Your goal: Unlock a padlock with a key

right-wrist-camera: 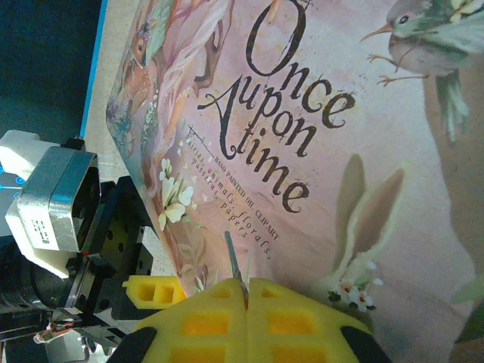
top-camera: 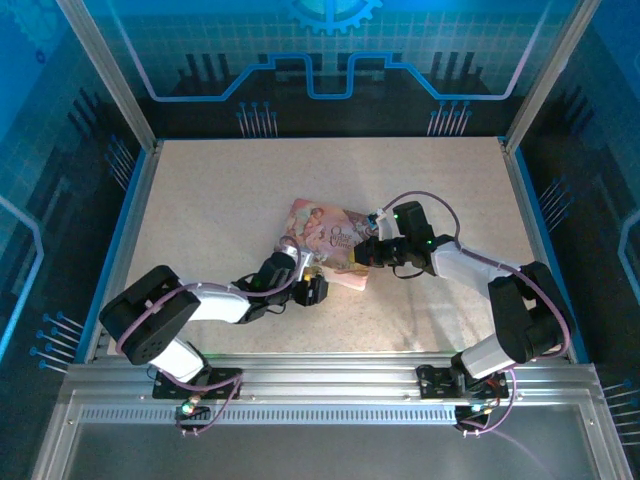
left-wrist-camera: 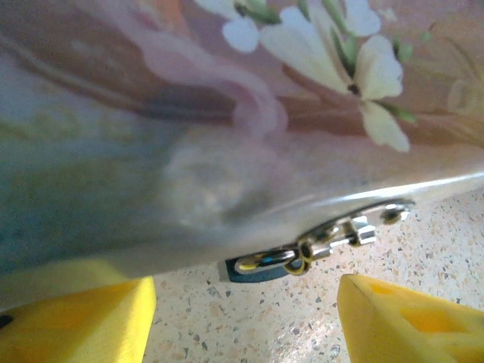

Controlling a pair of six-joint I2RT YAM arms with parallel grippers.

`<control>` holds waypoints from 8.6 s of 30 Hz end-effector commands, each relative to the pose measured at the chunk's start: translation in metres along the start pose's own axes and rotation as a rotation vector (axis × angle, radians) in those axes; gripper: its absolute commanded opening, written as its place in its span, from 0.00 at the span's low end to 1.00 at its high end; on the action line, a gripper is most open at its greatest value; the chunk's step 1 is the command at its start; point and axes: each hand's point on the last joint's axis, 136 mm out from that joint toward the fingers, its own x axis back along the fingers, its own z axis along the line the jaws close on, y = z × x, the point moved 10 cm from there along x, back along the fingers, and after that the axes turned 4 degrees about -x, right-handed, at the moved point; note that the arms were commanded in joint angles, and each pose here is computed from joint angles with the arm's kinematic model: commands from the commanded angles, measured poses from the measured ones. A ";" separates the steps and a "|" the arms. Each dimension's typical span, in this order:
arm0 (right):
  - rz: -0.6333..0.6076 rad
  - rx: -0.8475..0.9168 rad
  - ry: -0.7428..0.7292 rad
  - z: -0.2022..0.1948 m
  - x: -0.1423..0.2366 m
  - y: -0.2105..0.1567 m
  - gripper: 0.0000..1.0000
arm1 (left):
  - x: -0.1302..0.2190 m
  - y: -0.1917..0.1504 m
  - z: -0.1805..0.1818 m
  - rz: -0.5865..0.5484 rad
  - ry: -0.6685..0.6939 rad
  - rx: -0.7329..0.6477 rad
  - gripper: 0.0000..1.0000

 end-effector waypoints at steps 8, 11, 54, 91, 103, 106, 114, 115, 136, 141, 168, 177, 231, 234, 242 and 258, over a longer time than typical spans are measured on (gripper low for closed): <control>0.071 -0.079 -0.072 -0.021 -0.004 -0.018 0.00 | -0.009 0.016 -0.009 -0.059 -0.056 -0.022 0.59; 0.071 -0.081 -0.071 -0.021 -0.003 -0.019 0.00 | -0.009 0.020 -0.012 -0.058 -0.072 -0.014 0.55; -0.042 0.060 0.004 0.008 0.014 -0.015 0.00 | -0.005 0.042 -0.029 -0.052 -0.079 0.135 0.30; -0.289 0.523 -0.022 0.014 0.019 -0.080 0.00 | 0.017 0.103 -0.056 0.098 -0.219 0.478 0.28; -0.325 0.536 0.010 0.015 0.008 -0.066 0.00 | 0.022 0.112 -0.051 0.075 -0.252 0.543 0.27; -0.325 0.527 0.014 0.013 0.004 -0.063 0.00 | 0.024 0.115 -0.050 0.069 -0.254 0.548 0.27; -0.362 0.504 0.014 0.008 0.002 -0.057 0.00 | 0.023 0.116 -0.049 0.072 -0.254 0.554 0.26; -0.371 0.503 0.012 0.008 0.002 -0.056 0.00 | 0.023 0.116 -0.049 0.074 -0.254 0.553 0.26; -0.382 0.516 0.044 0.009 0.001 -0.054 0.00 | 0.021 0.115 -0.048 0.079 -0.243 0.557 0.26; -0.380 0.516 0.046 0.009 0.000 -0.053 0.00 | 0.022 0.115 -0.048 0.079 -0.245 0.559 0.25; -0.515 0.571 0.102 0.032 -0.014 -0.038 0.00 | 0.022 0.120 -0.052 0.079 -0.289 0.607 0.25; -0.545 0.586 0.163 0.046 -0.014 -0.025 0.00 | 0.023 0.120 -0.053 0.082 -0.302 0.614 0.25; -0.384 0.170 0.113 0.008 -0.065 -0.070 0.00 | 0.006 0.063 -0.018 0.064 -0.193 0.705 0.48; -0.394 0.136 0.122 0.008 -0.065 -0.069 0.00 | 0.016 0.061 -0.014 0.053 -0.181 0.714 0.51; -0.405 0.047 0.157 0.016 -0.066 -0.065 0.00 | 0.041 0.046 -0.001 -0.003 -0.150 0.821 0.54; -0.372 -0.125 0.189 0.029 -0.070 -0.064 0.00 | 0.033 0.027 0.011 -0.073 -0.153 0.997 0.52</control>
